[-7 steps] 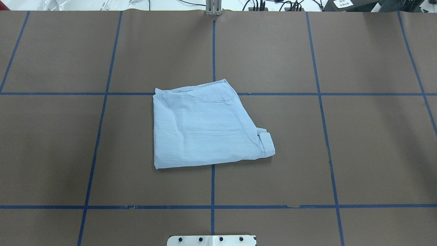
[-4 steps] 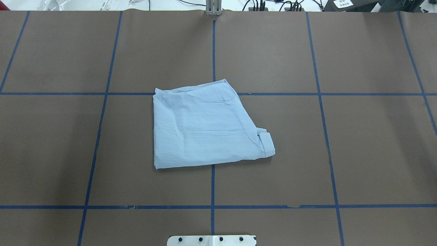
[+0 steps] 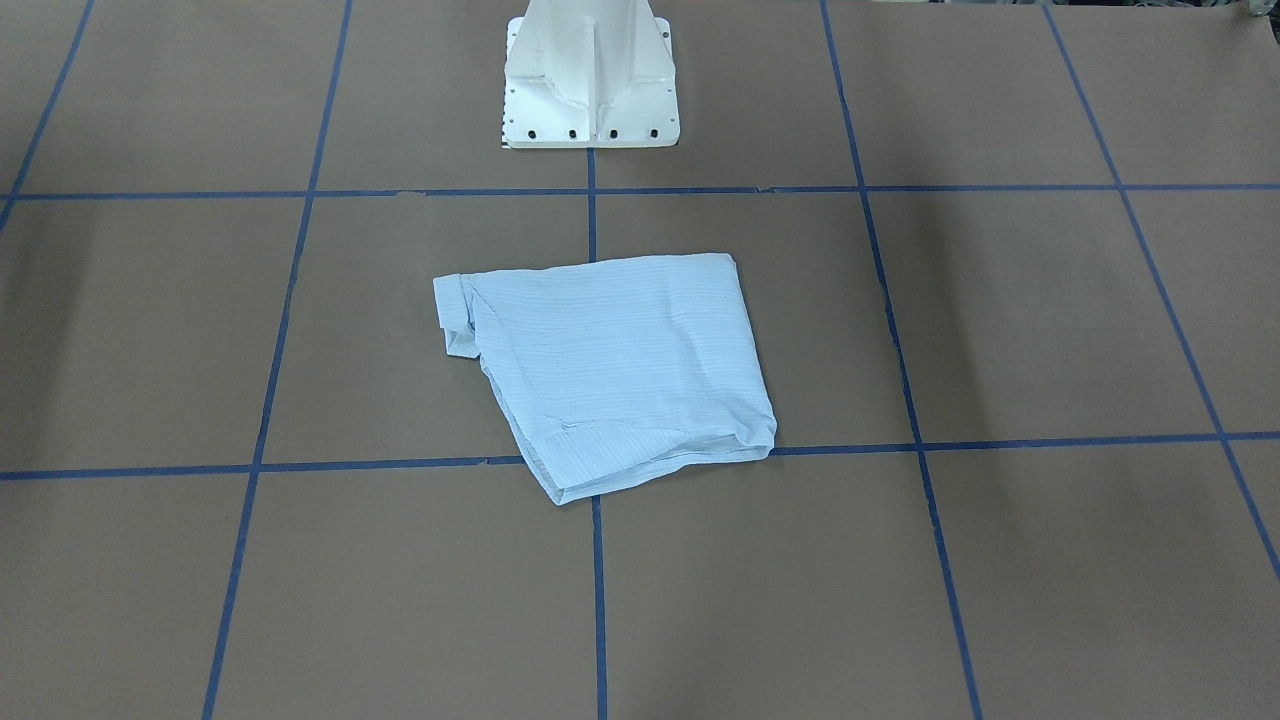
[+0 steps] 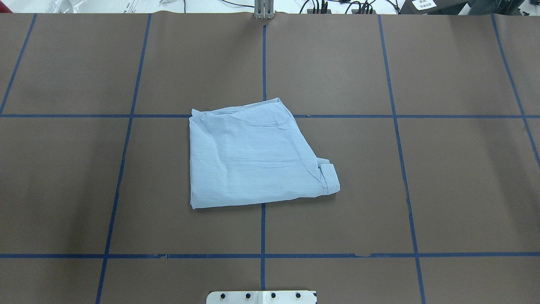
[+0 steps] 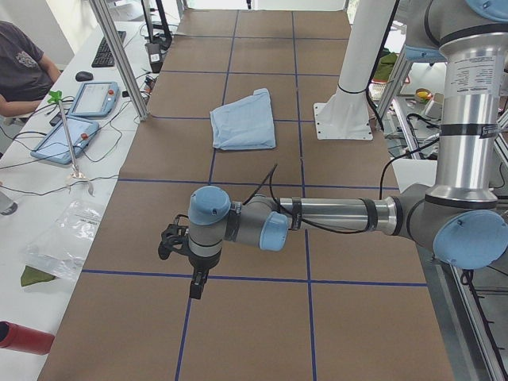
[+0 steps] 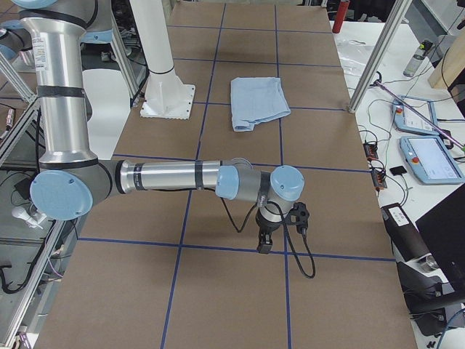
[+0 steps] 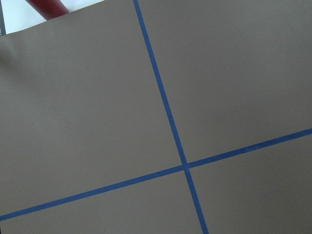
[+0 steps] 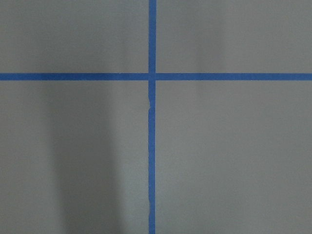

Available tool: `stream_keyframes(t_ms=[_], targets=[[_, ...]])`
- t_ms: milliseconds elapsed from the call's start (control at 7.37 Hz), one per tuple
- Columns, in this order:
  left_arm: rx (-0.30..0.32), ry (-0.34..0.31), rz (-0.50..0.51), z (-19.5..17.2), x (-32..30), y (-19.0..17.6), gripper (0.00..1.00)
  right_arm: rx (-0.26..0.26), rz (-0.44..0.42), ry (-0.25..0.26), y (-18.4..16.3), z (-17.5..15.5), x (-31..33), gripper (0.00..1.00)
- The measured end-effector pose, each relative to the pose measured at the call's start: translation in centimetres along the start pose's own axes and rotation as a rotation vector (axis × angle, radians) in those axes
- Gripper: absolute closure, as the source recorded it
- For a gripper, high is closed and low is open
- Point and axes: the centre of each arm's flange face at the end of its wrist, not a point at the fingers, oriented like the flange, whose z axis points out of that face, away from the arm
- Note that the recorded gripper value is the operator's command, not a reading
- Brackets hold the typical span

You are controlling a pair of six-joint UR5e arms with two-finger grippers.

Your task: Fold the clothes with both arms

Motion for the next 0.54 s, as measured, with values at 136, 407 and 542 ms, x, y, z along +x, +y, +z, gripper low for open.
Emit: stream_keyframes(t_ms=[136, 407, 542], targets=[[-0.024, 0.036, -0.032, 0.6, 1.2, 0.6, 0.00, 0.001, 0.021, -0.001, 0.0, 0.0, 0.0, 0.00], [-0.041, 0.080, -0.051, 0.7, 2.0, 1.8, 0.00, 0.005, 0.032, -0.005, -0.1, -0.3, -0.2, 0.00], [-0.042, 0.095, -0.053, 0.2, 2.5, 1.9, 0.00, 0.009, 0.030, -0.007, -0.2, -0.5, -0.4, 0.00]])
